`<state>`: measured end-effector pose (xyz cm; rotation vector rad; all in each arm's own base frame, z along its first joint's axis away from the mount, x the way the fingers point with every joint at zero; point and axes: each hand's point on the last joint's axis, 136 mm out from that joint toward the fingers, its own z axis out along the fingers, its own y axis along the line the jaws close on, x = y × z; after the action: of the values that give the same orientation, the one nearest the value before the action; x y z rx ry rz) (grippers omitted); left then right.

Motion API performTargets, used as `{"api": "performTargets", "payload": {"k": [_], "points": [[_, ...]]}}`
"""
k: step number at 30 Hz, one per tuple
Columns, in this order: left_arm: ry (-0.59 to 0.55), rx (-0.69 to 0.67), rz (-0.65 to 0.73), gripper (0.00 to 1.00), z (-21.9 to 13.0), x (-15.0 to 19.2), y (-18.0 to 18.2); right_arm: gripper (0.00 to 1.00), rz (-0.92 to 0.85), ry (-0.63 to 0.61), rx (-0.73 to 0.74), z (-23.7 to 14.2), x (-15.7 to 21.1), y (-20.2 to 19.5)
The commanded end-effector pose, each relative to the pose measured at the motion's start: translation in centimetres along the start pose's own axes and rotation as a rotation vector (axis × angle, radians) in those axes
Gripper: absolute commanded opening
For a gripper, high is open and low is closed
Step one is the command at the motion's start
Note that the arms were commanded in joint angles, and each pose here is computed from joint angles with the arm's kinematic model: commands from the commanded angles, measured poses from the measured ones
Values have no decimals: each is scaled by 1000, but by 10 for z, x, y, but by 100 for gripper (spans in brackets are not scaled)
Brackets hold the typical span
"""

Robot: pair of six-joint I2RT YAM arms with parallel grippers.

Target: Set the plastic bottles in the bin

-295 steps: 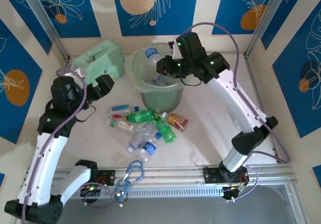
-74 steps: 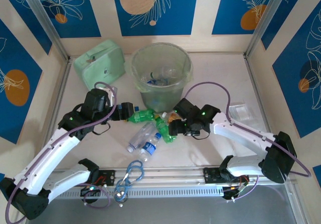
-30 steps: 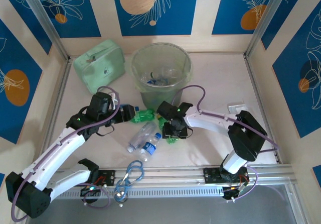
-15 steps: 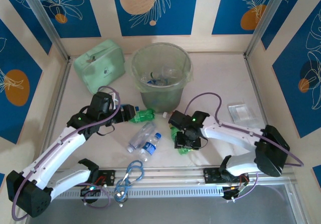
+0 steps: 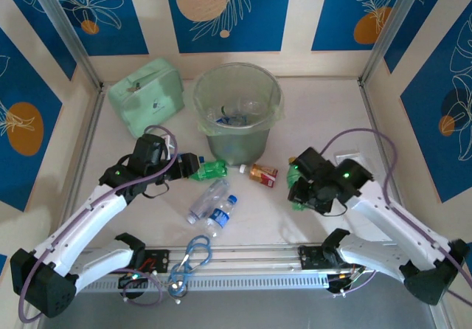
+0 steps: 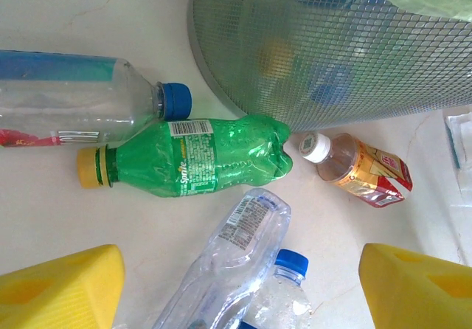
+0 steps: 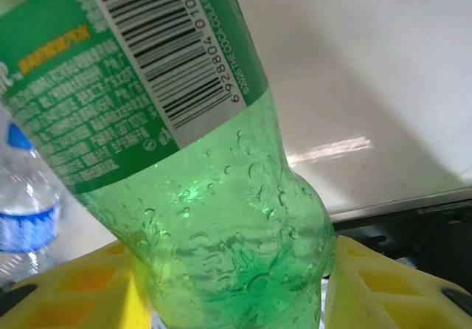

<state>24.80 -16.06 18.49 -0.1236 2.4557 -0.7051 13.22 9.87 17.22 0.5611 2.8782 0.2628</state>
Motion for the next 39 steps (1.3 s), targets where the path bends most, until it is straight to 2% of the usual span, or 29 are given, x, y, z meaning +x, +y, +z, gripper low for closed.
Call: {"api": "performTargets", "payload": {"k": [1, 4, 10, 15, 21, 26, 28, 32, 39], "points": [[-42, 43, 5, 83, -10, -13, -12, 50, 23, -95, -21, -37, -20, -11], [-37, 45, 1, 82, -8, -12, -11, 49, 8, -180, -131, -71, -46, 12], [-38, 50, 2, 83, -8, -13, -13, 48, -102, -317, -351, -146, -102, 88], [-44, 47, 1, 83, -10, -13, -12, 48, -186, -354, -463, -175, -133, 146], [-45, 50, 2, 82, -12, -13, -12, 48, -238, -337, -496, -167, -165, 195], [-46, 45, 10, 83, -13, -15, -13, 50, -249, -313, -481, -148, -188, 217], [-46, 41, 11, 83, -12, -16, -12, 55, -239, -301, -461, -138, -198, 220], [-47, 40, 9, 83, -11, -18, -12, 74, -214, -291, -419, -123, -211, 216], [-47, 40, 7, 83, -10, -19, -11, 83, -215, -324, -404, -132, -207, 201]]}}
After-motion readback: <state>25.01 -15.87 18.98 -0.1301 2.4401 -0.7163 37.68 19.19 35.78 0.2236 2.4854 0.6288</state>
